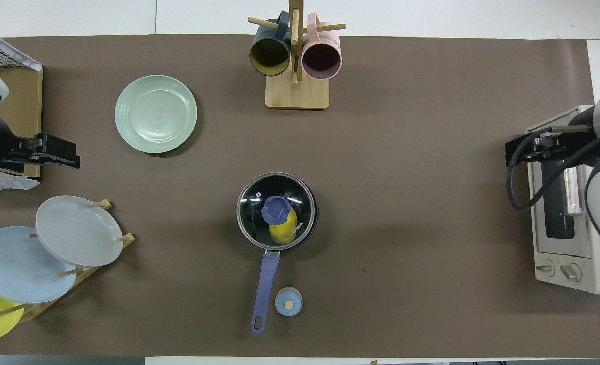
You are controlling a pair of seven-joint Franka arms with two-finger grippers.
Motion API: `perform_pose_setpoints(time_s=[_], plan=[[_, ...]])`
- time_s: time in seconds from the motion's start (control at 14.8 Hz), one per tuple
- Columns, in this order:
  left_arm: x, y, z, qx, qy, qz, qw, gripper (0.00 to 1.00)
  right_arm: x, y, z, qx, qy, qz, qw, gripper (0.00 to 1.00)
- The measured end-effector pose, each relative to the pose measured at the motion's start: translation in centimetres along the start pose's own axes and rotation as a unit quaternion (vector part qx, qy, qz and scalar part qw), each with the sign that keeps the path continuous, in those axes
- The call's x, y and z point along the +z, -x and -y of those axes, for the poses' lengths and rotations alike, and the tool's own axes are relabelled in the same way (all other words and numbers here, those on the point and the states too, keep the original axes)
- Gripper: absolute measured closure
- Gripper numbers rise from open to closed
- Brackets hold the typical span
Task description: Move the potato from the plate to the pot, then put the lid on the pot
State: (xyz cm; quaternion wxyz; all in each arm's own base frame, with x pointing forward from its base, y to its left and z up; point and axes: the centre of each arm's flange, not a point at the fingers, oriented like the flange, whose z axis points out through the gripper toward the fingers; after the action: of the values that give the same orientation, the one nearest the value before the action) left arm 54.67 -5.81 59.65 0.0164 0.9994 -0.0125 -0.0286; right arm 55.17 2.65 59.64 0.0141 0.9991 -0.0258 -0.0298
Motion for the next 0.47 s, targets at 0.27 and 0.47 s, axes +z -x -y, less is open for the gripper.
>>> perform_pose_setpoints(time_s=[0.27,0.47], plan=[[0.0,0.0,0.0,0.000,0.000,0.000,1.000,0.00,-0.2,-0.4,-1.3,0.013,-0.008,-0.012,1.000,0.00],[0.0,0.0,0.0,0.000,0.000,0.000,1.000,0.00,-0.2,-0.5,-2.2,0.021,-0.009,-0.013,1.000,0.00]])
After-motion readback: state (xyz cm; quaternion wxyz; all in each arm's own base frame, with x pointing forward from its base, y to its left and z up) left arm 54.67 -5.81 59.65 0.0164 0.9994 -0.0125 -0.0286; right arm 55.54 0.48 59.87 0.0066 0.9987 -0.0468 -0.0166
